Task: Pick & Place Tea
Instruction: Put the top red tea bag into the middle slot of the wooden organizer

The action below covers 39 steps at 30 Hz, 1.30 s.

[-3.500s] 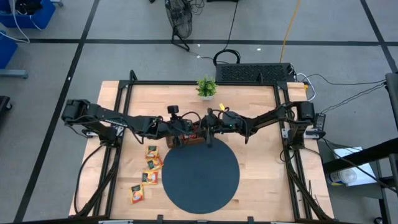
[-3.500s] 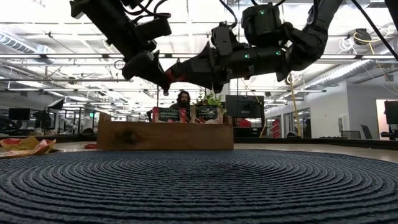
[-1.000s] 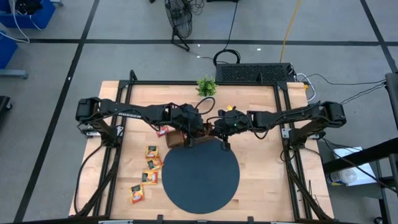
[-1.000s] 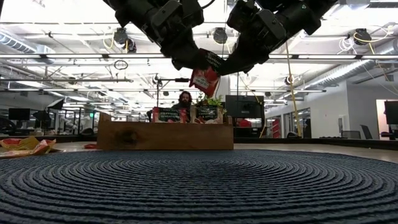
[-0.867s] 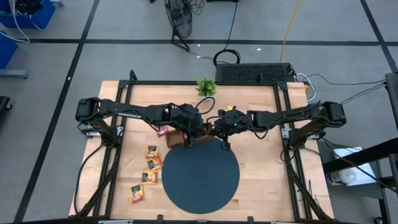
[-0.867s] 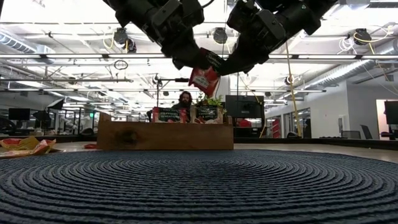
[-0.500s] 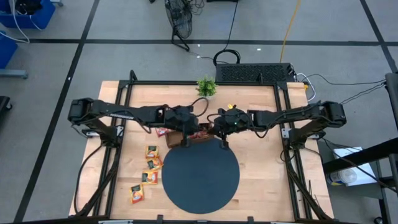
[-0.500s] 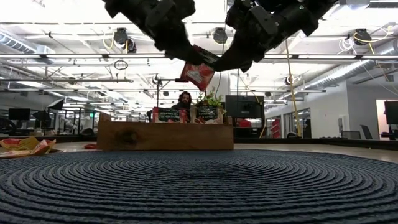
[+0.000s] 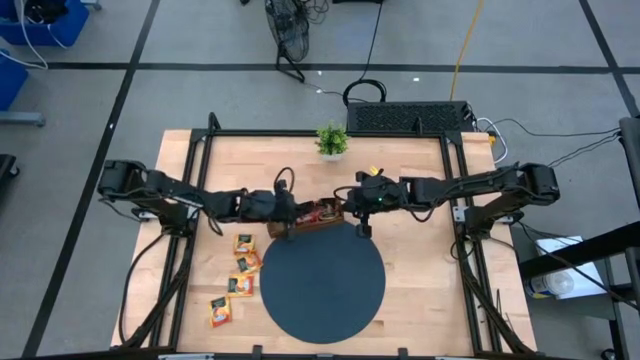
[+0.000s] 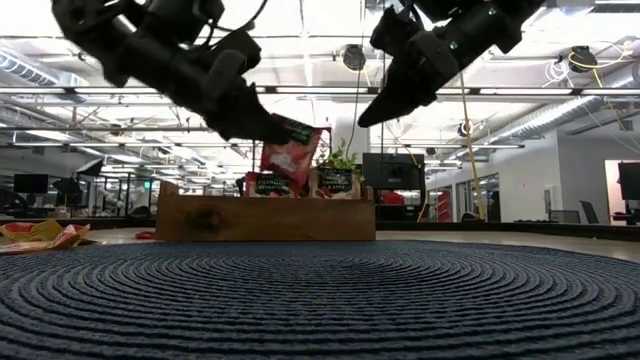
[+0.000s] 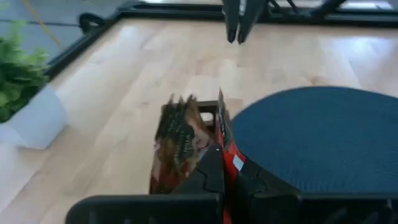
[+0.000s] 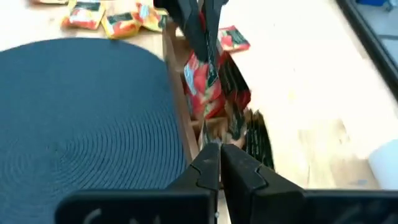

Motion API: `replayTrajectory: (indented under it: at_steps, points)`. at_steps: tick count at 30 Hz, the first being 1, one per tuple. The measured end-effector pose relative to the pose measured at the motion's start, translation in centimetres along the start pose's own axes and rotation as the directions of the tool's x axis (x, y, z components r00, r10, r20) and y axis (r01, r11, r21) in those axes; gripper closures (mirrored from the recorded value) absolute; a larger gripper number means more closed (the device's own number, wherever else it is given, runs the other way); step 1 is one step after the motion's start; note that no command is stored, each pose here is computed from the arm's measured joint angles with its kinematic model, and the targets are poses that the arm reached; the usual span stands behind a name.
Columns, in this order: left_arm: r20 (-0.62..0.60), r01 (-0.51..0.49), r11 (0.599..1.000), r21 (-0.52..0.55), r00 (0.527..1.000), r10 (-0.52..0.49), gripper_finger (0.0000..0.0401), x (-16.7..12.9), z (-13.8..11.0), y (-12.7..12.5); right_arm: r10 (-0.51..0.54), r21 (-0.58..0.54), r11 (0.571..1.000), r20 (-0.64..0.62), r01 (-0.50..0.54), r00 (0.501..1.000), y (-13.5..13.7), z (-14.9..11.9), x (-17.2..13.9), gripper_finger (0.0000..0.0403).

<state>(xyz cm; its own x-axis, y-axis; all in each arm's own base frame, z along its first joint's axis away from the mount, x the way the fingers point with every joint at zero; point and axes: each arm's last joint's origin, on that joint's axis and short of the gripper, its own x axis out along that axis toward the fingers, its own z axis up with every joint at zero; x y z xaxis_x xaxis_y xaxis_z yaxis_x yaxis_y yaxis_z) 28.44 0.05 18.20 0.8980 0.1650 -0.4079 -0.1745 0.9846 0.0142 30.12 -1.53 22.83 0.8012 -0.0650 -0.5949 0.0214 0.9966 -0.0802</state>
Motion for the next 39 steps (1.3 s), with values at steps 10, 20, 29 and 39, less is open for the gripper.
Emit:
replayTrajectory:
  at_steps: [10,20,29,39]
  points:
    - [-0.011,-0.117,0.992,-0.044,0.993,0.116,0.04,-0.9,-2.7,-0.8,-0.005,-0.01,1.0,0.04,0.005,0.999,-0.1,0.4,0.0,0.0403]
    - [0.029,-0.105,0.994,-0.041,0.994,0.106,0.04,0.1,-3.6,-1.6,-0.008,-0.03,0.999,0.059,0.01,0.998,-0.2,0.5,0.0,0.0403]
    - [0.014,-0.11,0.994,0.009,0.994,0.11,0.04,2.2,-5.8,-1.8,-0.008,-0.032,0.999,0.065,0.01,0.998,-0.2,0.6,0.0,0.0403]
    - [0.027,-0.092,0.995,0.029,0.995,0.092,0.0344,1.8,-5.4,-2.2,-0.008,-0.032,0.999,0.061,0.01,0.998,-0.2,0.6,0.0,0.0403]
